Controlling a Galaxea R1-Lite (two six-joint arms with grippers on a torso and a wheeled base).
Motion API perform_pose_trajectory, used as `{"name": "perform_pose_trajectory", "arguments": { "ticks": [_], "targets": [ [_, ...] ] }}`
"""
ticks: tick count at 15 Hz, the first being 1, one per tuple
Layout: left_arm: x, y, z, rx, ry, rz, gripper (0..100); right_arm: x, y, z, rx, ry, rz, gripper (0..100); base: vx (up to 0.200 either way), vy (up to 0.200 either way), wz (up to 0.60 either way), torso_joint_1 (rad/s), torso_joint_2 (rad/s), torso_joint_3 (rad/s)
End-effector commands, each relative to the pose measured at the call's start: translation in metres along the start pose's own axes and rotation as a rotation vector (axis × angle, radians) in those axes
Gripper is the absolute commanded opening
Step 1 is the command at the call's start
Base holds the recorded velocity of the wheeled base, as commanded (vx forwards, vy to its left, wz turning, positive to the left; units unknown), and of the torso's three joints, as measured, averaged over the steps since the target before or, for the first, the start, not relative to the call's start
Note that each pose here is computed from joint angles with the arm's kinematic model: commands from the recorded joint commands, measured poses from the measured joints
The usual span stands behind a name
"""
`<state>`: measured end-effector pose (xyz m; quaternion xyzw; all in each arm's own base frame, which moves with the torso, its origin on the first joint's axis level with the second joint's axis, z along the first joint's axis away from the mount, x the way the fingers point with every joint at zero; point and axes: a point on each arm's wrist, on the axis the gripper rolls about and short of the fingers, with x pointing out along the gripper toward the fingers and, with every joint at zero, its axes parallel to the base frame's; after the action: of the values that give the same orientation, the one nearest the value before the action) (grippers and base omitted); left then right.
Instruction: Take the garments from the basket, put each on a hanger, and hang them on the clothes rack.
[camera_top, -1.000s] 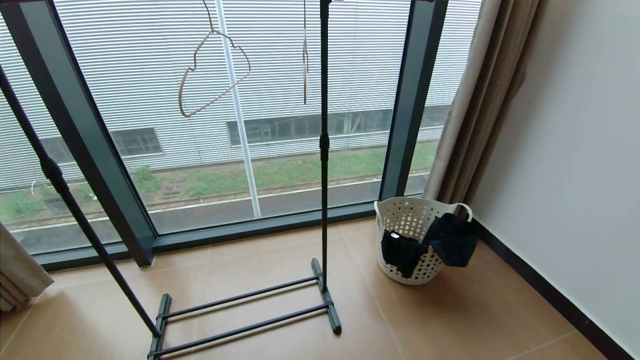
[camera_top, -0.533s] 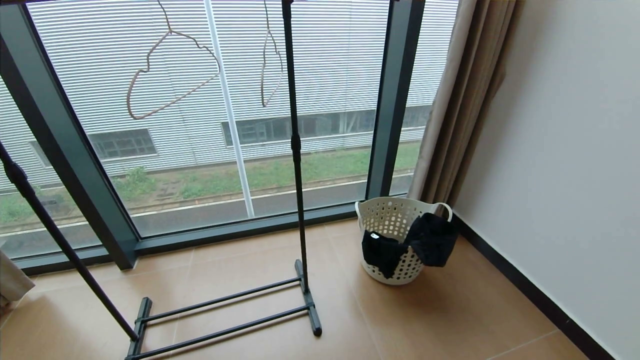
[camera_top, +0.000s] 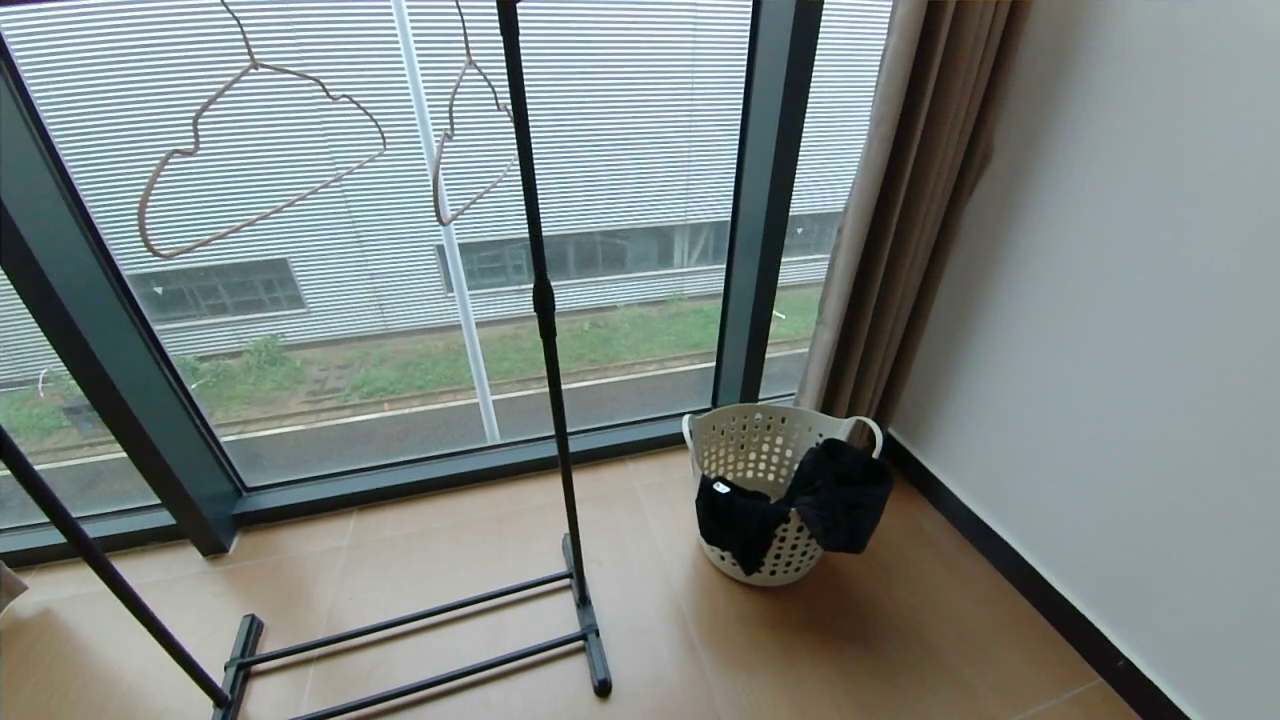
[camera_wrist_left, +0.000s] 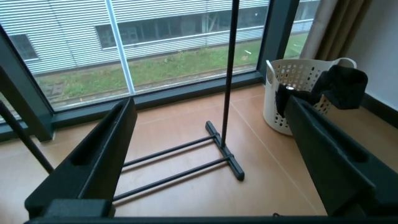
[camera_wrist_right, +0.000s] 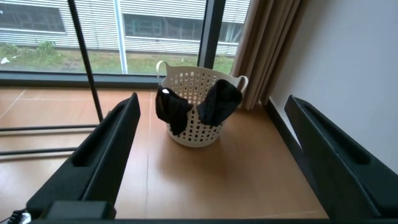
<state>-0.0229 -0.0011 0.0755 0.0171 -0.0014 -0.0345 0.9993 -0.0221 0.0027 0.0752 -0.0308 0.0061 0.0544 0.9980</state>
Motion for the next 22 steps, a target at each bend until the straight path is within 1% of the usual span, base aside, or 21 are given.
{"name": "perform_pose_trajectory", "arguments": {
  "ticks": [1, 2, 13, 22],
  "targets": [
    [0.0001, 0.0000, 0.0001, -0.001, 0.000, 0.000, 100, 0.0000, 0.0000, 0.0000, -0.002, 0.000, 0.000, 100, 0.200, 0.000, 0.00, 0.002, 0.00, 0.007],
    [0.0001, 0.0000, 0.0001, 0.001, 0.000, 0.000, 100, 0.0000, 0.0000, 0.0000, -0.002, 0.000, 0.000, 100, 0.200, 0.000, 0.00, 0.002, 0.01, 0.002],
    [0.0001, 0.0000, 0.0001, -0.001, 0.000, 0.000, 100, -0.0001, 0.0000, 0.0004, -0.001, -0.002, 0.000, 100, 0.000, -0.200, 0.00, 0.004, 0.00, 0.001],
    [0.0001, 0.0000, 0.0001, -0.001, 0.000, 0.000, 100, 0.0000, 0.0000, 0.0000, 0.000, 0.000, 0.000, 100, 0.200, 0.000, 0.00, 0.003, 0.00, 0.002]
  ]
}}
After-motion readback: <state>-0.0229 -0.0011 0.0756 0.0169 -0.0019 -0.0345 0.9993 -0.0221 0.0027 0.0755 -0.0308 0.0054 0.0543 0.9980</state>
